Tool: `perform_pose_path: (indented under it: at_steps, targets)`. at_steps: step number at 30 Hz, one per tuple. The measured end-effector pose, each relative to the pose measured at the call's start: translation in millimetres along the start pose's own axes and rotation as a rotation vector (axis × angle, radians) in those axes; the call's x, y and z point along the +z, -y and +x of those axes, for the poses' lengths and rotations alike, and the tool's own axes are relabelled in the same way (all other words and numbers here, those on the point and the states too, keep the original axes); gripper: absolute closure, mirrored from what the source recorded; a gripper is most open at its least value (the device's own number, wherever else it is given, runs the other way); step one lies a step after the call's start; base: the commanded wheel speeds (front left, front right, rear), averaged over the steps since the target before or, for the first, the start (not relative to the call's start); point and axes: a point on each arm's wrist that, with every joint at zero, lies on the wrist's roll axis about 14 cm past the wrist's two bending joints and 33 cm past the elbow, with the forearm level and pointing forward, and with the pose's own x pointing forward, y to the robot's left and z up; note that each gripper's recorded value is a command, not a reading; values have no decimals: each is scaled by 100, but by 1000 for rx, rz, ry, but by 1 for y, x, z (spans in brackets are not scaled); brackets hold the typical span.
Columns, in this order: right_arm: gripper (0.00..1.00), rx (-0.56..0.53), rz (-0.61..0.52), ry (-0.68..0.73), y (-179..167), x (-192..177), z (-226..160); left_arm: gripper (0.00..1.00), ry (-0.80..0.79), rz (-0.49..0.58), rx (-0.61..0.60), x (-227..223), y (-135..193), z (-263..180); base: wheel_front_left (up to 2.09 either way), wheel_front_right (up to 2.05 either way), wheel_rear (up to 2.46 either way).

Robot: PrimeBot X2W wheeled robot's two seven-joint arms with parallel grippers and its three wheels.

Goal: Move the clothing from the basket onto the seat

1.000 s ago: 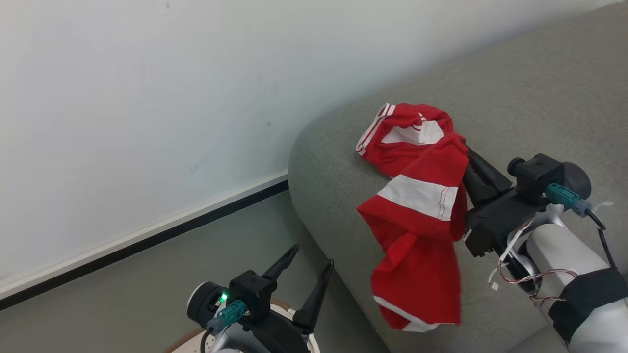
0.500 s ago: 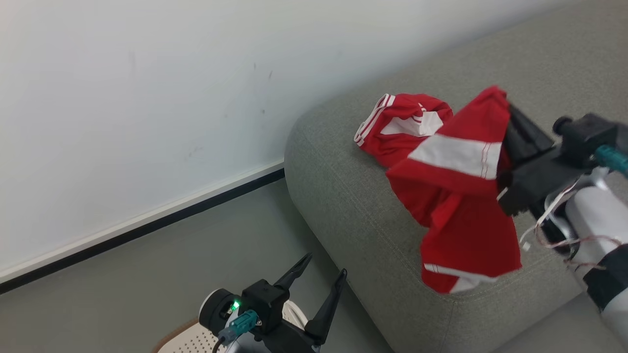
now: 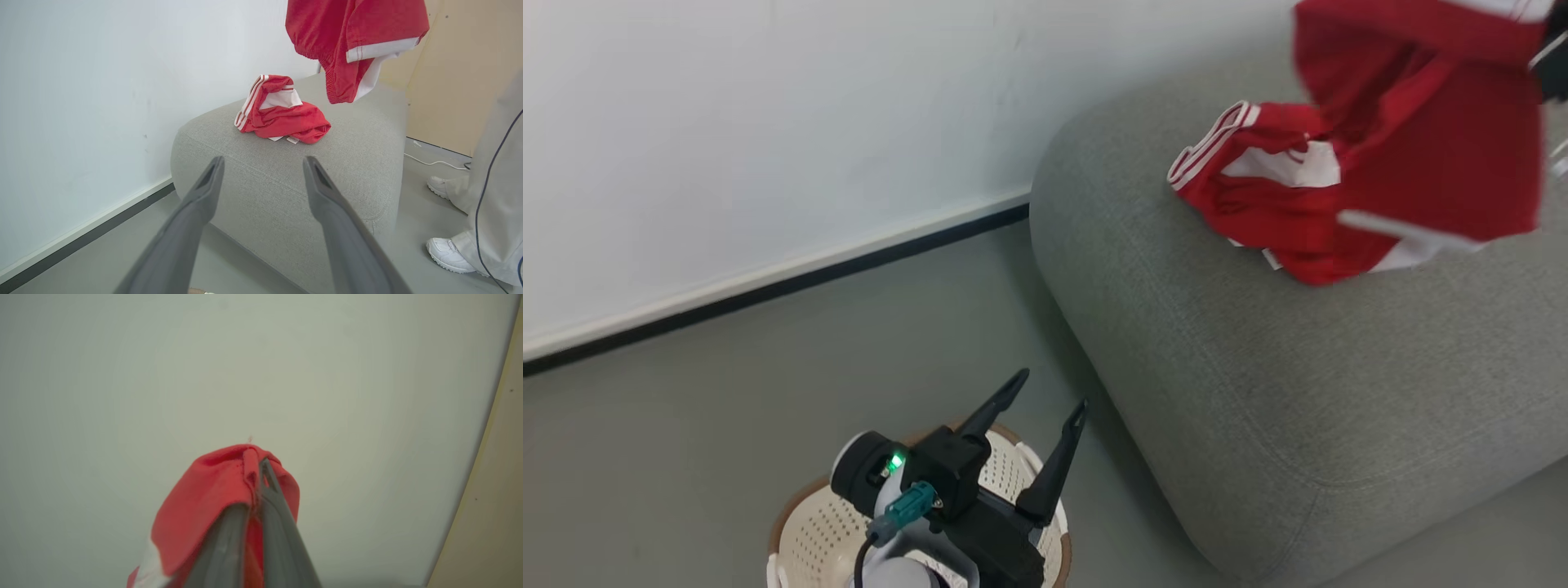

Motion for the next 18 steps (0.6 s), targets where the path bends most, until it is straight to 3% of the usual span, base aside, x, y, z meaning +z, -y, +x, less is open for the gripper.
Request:
perform_pose_path:
  at_steps: [9, 18]
  targets:
    - [100, -99, -50, 5, 33, 9, 58, 0, -13, -19, 76, -8, -45, 1, 0, 0, 0]
    - [100, -147, -21, -116, 34, -59, 82, 0, -21, -16, 92, -14, -75, 13, 0, 0, 0]
